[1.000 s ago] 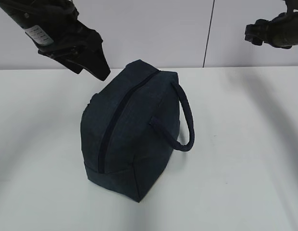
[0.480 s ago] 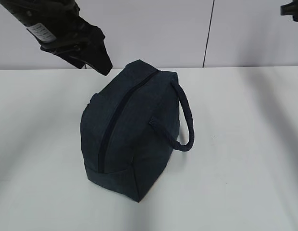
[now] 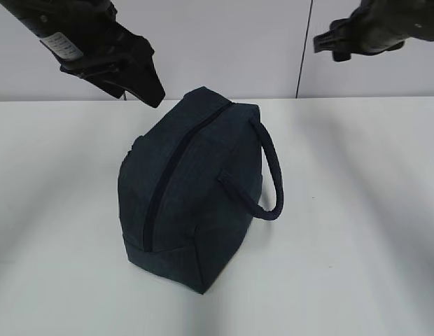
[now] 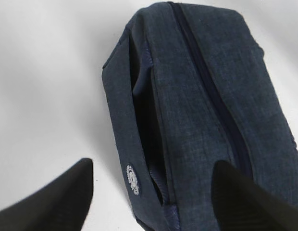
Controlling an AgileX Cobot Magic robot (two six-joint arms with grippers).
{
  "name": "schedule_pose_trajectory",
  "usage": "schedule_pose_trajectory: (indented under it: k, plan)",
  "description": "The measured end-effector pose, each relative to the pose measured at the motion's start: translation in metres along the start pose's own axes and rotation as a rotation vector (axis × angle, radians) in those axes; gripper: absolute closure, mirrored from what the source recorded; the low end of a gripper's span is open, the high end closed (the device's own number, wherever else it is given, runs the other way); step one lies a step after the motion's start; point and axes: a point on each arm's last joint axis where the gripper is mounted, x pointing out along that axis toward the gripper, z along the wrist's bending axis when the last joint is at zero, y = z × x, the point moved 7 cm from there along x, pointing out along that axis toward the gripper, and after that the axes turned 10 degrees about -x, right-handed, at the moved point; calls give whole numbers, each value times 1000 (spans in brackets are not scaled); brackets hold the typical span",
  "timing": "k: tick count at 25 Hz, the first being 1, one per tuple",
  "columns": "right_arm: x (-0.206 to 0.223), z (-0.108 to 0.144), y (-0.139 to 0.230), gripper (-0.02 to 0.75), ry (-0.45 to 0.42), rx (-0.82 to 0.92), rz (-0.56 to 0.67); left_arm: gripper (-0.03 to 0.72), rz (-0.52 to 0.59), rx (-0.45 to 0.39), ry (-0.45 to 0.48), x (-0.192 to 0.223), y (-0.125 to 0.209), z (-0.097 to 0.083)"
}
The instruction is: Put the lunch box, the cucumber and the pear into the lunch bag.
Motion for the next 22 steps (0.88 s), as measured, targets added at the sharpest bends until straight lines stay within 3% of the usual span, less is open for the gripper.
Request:
schedule_pose_trajectory:
  k: [4,11,16,22]
  plan:
    - [-21,38,-6,379,-103,7,25,232,9,0,1,0,2,0]
    - [-66,94,-6,400,-257,-187,76,232,16,9,-17,0,3,3]
    - [-109,92,-21,400,-305,-203,42,232,33,44,-91,-1,5,15]
    - [-165,82,-26,401,-433,-250,25,232,49,42,-104,-1,7,17]
